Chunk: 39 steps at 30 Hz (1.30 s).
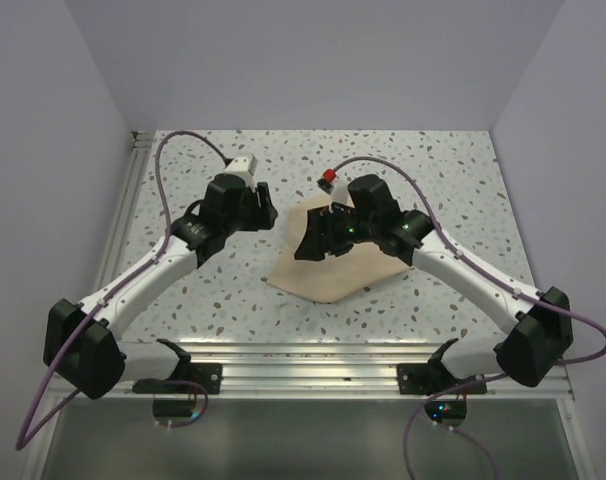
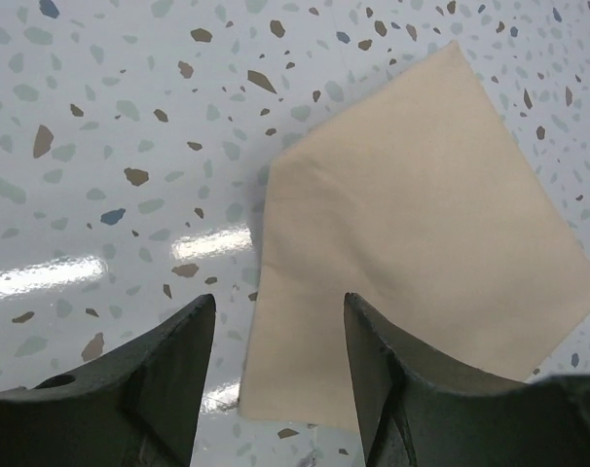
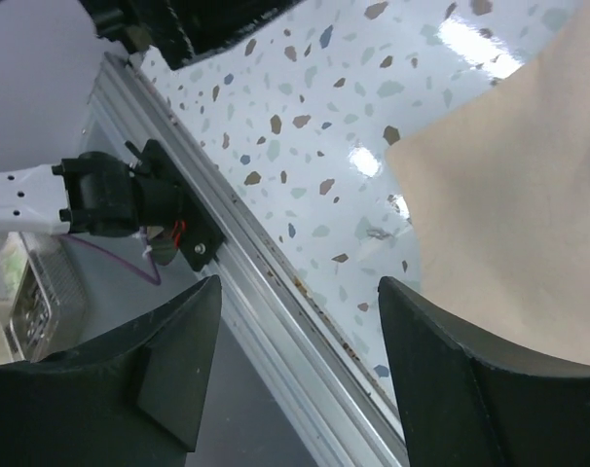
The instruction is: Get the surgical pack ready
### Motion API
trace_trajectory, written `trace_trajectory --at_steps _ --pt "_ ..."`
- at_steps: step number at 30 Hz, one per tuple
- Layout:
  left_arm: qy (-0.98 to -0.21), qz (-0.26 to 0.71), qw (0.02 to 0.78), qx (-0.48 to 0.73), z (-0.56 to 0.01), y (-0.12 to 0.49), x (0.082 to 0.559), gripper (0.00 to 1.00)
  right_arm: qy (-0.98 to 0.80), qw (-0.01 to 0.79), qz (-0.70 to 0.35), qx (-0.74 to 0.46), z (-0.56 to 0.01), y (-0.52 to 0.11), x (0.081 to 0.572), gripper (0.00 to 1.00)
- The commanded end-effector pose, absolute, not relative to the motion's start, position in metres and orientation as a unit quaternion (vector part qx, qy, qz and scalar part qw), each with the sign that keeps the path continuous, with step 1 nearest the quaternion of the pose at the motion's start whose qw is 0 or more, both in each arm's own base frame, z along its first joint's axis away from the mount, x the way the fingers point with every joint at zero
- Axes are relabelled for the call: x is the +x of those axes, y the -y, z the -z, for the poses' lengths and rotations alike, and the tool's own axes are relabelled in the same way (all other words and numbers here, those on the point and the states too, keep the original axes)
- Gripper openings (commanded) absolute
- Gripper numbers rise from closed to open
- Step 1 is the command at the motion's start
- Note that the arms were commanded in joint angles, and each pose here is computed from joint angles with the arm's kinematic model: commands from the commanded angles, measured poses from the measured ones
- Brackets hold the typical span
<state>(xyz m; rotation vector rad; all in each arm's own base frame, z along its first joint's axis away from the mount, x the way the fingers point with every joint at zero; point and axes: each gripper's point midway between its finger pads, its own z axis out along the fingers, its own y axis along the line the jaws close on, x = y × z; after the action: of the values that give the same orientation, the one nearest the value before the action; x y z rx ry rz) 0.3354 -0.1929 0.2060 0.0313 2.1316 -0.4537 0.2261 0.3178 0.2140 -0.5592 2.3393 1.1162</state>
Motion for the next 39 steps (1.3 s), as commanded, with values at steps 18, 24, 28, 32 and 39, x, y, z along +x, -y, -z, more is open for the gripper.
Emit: trace_trajectory --at_steps 18,24,28,32,39 --pt "-0.802 0.271 0.502 0.176 -0.19 0.311 0.471 0.63 -0.9 0.369 -0.176 0.15 -0.128 -0.139 0.243 0.8" --pt "-0.805 0.295 0.472 0.203 -0.155 0.342 0.496 0.64 -0.878 0.374 -0.179 0.238 -0.113 -0.13 0.245 0.81" --pt "-0.81 0.307 0.457 0.203 -0.134 0.352 0.505 0.64 -0.877 0.366 -0.181 0.255 -0.101 -0.133 0.25 0.8" --pt "-0.824 0.305 0.434 0.198 -0.105 0.355 0.507 0.62 -0.878 0.357 -0.177 0.264 -0.088 -0.137 0.255 0.76" --pt "-0.855 0.273 0.406 0.172 -0.062 0.335 0.493 0.4 -0.891 0.349 -0.162 0.241 -0.073 -0.141 0.263 0.54"
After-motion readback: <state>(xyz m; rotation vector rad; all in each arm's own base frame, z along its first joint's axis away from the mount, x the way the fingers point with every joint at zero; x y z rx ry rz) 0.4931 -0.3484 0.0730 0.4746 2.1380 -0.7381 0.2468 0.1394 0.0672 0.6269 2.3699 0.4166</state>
